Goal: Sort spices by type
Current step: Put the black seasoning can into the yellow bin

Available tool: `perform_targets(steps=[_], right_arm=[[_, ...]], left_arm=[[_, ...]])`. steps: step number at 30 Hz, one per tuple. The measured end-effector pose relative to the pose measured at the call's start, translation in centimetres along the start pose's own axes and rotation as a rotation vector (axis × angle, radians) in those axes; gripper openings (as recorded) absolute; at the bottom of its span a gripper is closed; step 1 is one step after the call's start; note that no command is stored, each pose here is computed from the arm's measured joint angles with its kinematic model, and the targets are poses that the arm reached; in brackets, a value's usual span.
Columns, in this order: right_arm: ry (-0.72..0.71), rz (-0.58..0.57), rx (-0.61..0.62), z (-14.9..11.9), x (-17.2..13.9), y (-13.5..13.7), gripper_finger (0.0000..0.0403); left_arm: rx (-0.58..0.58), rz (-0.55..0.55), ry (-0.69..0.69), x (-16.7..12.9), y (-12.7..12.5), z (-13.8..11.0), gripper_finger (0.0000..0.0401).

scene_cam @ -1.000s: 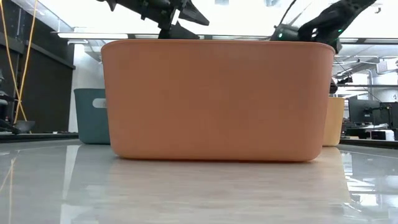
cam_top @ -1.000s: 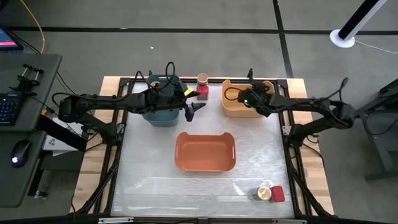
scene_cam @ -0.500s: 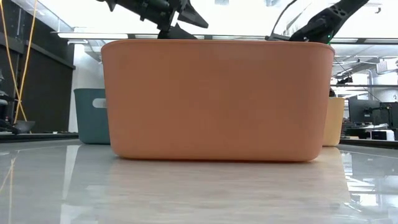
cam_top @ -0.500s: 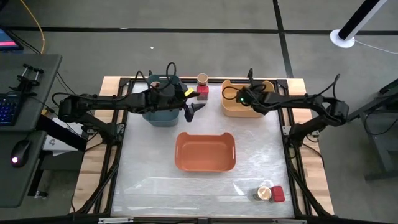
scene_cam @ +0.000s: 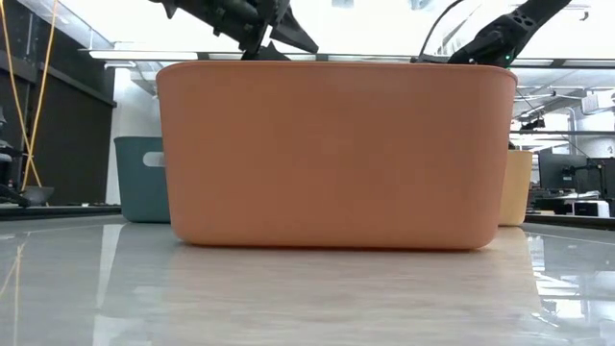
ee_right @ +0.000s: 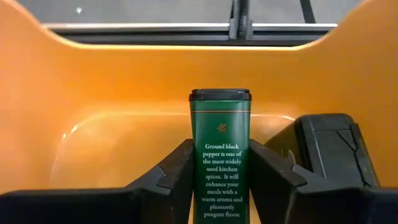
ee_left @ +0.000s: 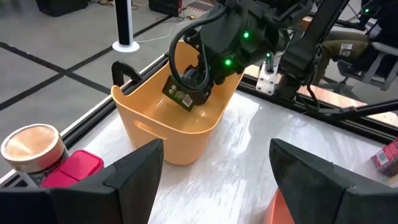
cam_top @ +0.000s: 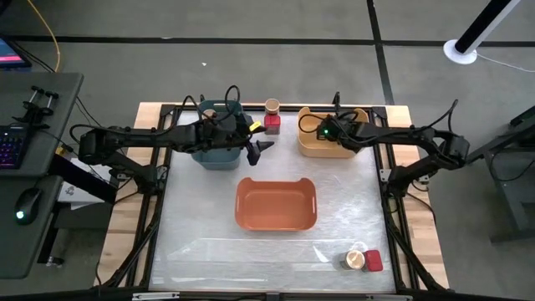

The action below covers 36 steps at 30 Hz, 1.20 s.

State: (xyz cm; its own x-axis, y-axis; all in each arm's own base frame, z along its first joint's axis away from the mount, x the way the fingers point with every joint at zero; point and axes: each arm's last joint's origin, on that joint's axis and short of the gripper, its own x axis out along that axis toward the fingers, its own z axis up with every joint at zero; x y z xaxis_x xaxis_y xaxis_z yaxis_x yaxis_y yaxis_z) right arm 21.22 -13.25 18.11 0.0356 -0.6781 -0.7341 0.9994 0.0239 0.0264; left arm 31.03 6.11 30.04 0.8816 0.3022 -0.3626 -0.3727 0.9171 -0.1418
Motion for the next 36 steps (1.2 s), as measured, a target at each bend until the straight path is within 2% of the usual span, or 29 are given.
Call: perform_targets(steps=[7,14,18,22,25,28,32,36], right_arm=[[-0.012,0.022,-0.087,1.7,-1.1,0.9,0.0128],[-0.043,-0.025,-0.144,3.0,-2.3,1.0,0.0123],[-0.066,0.068,-0.188,3.2,-3.8,1.1,0.0117],[-0.141,0.195,-0.311,2.9,-6.7,0.8,0.0121],[-0.197,0.277,-0.354,2.3,-8.7,-0.2,0.0122],[-0.244,0.309,-0.319,1.1,-9.4,-1.8,0.0123],[-0.309,0.345,-0.109,-1.0,-8.4,-4.0,0.0123],[-0.39,0.415,0.03,-1.9,-6.8,-4.6,0.0123]], left_arm=[[0.002,0.002,0.011,0.0,0.0,-0.1,0.0278],[0.003,0.005,0.017,0.0,0.0,-0.2,0.0278],[0.005,0.014,0.035,0.0,0.1,-0.3,0.0278],[0.001,0.026,0.033,0.0,0.5,-0.3,0.0278],[-0.007,0.04,0.016,0.1,1.1,0.0,0.0278],[-0.015,0.056,0.006,0.2,1.6,0.2,0.0278],[-0.02,0.066,-0.001,0.2,1.9,0.3,0.0278],[-0.02,0.066,-0.001,0.2,1.9,0.3,0.0278]])
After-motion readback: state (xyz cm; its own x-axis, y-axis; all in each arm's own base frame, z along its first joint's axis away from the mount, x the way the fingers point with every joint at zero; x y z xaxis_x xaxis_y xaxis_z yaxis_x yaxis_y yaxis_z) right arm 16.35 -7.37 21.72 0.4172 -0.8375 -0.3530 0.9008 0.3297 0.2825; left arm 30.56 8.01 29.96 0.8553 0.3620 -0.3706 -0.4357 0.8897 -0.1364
